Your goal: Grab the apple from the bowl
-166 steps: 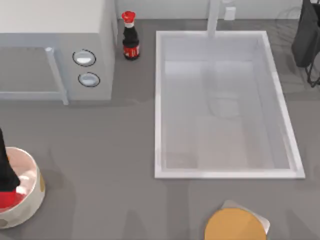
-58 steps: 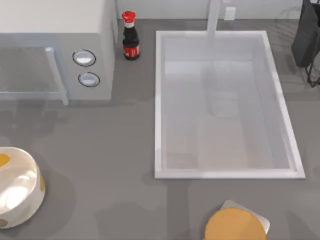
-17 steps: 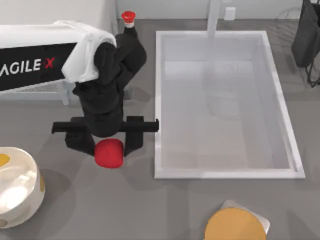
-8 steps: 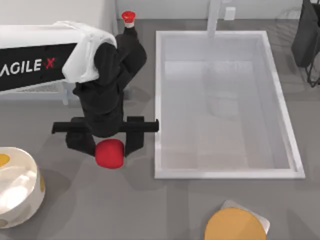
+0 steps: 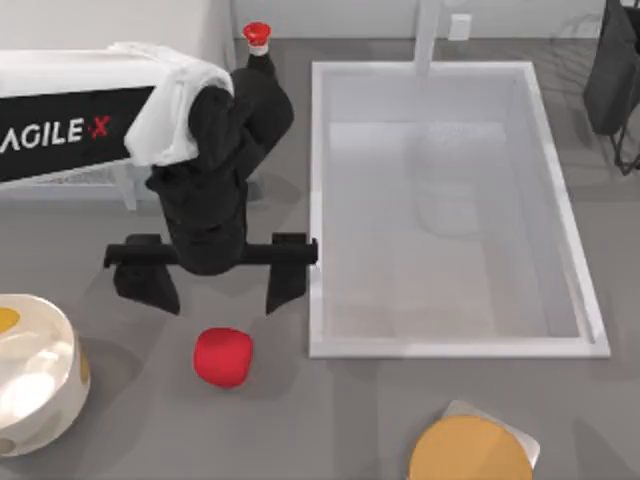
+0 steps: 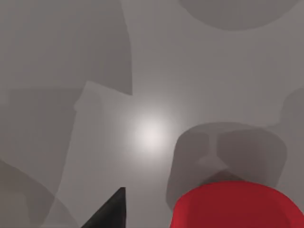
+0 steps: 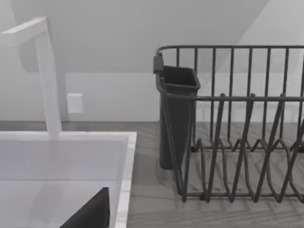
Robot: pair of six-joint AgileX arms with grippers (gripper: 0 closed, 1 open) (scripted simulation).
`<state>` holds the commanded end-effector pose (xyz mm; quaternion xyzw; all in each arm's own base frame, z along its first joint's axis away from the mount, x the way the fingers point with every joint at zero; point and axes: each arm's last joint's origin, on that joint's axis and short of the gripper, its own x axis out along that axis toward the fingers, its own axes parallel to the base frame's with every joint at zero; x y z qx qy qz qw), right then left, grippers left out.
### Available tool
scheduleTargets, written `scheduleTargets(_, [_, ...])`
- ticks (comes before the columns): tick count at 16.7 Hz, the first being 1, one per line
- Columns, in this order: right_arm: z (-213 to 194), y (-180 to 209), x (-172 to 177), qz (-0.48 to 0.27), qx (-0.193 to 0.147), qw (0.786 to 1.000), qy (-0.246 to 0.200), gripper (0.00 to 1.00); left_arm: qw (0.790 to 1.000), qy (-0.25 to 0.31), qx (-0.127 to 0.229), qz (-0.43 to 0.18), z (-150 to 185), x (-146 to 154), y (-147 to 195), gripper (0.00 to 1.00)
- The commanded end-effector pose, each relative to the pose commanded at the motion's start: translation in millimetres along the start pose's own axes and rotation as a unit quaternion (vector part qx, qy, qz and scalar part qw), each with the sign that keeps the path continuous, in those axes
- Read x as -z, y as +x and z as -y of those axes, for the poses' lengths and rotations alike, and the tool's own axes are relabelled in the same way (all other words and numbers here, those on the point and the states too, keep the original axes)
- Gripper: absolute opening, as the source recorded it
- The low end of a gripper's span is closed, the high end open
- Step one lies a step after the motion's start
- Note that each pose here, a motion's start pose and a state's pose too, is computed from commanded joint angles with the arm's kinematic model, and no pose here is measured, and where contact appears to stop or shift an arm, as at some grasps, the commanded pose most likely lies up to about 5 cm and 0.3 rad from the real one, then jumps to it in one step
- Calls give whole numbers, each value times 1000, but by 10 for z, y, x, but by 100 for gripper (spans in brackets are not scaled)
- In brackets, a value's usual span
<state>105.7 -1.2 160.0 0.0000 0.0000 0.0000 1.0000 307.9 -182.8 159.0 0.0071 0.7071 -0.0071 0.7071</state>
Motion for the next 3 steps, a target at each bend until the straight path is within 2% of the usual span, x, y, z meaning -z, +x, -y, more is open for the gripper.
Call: scheduleTargets(3, [0, 0, 0, 0, 0, 1000, 0, 100, 1000, 0, 0, 0, 0, 0, 0, 100])
